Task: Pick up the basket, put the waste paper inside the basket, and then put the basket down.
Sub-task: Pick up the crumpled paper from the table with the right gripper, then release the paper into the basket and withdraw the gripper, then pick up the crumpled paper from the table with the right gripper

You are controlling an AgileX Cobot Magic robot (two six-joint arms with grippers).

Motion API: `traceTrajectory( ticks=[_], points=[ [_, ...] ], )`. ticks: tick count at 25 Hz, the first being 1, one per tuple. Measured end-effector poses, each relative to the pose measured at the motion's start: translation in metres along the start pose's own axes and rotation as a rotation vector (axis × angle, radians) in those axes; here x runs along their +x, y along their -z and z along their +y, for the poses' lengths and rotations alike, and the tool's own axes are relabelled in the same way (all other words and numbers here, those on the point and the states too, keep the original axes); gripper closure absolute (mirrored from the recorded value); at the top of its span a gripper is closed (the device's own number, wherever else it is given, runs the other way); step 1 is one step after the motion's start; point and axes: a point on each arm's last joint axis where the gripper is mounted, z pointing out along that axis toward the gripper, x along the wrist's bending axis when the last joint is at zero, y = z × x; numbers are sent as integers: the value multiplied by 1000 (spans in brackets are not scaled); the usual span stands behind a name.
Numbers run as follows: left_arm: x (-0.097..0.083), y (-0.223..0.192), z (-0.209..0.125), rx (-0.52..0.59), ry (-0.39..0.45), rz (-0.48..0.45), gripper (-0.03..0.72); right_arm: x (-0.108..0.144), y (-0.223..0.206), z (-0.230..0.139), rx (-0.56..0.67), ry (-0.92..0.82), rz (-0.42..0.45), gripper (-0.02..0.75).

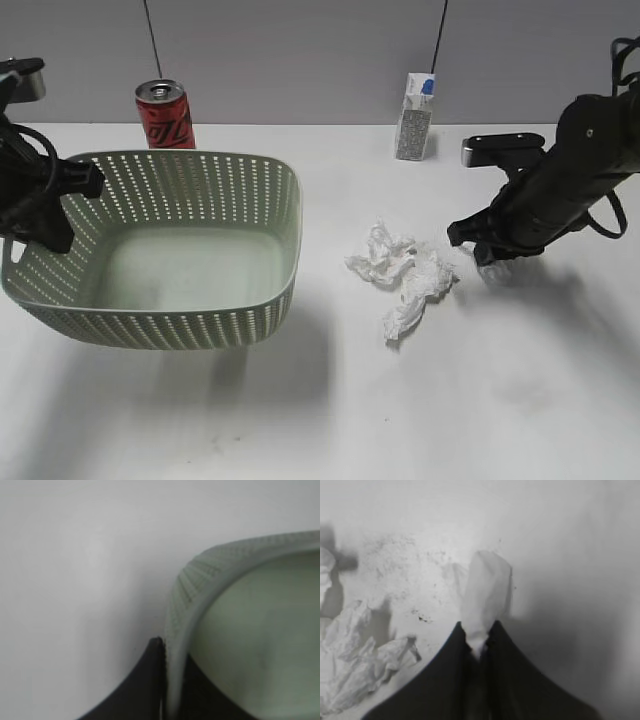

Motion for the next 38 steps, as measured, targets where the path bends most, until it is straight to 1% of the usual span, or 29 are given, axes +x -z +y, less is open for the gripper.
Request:
traceTrajectory(
  ticks=[2, 4, 5, 9, 10, 12, 14, 16, 18, 19, 20, 21, 24, 25, 26, 28, 30, 32, 34, 36, 37, 38],
  points=[
    [0, 0, 0, 0, 0, 0, 689, 2, 13, 5, -32, 13, 4, 712],
    [0, 0, 0, 0, 0, 0, 689, 10, 40, 12, -96, 58, 19, 725],
    [0, 0, 0, 0, 0, 0, 689, 18, 52, 15, -123, 90, 33, 728],
    [0, 0, 0, 0, 0, 0, 689, 76, 119, 19, -298, 284, 143, 731],
    [0, 0, 0, 0, 0, 0, 689, 98, 140, 17, -355, 344, 193, 731],
    [0, 0, 0, 0, 0, 0, 689, 130, 167, 14, -446, 428, 267, 731],
    [0, 0, 0, 0, 0, 0, 689, 163, 183, 8, -522, 497, 337, 731],
    [0, 0, 0, 0, 0, 0, 689, 190, 184, 1, -557, 547, 384, 730],
    [0, 0, 0, 0, 0, 0, 689, 207, 174, -4, -536, 577, 407, 701],
    [0, 0, 0, 0, 0, 0, 689, 214, 164, -6, -513, 589, 409, 658],
    [0, 0, 0, 0, 0, 0, 689, 219, 156, -8, -491, 598, 412, 591],
    [0, 0, 0, 0, 0, 0, 689, 223, 145, -11, -463, 606, 408, 500],
    [0, 0, 0, 0, 0, 0, 689, 227, 123, -15, -400, 617, 396, 204],
    [0, 0, 0, 0, 0, 0, 689, 227, 123, -16, -382, 616, 396, 148],
    [0, 0, 0, 0, 0, -1, 689, 228, 125, -15, -365, 607, 399, 113],
    [0, 0, 0, 0, 1, -1, 689, 224, 138, -9, -356, 598, 382, 108],
    [0, 0, 0, 0, 1, -1, 689, 212, 156, -1, -364, 571, 337, 130],
    [0, 0, 0, 0, 1, -1, 689, 188, 172, 12, -397, 518, 271, 139],
    [0, 0, 0, 0, 1, -1, 689, 159, 178, 24, -405, 446, 208, 144],
    [0, 0, 0, 0, 1, -1, 689, 129, 168, 30, -368, 370, 151, 145],
    [0, 0, 0, 0, 1, -1, 689, 110, 155, 29, -325, 328, 118, 145],
    [0, 0, 0, 0, 1, -1, 689, 100, 143, 25, -285, 302, 99, 145]
  ],
)
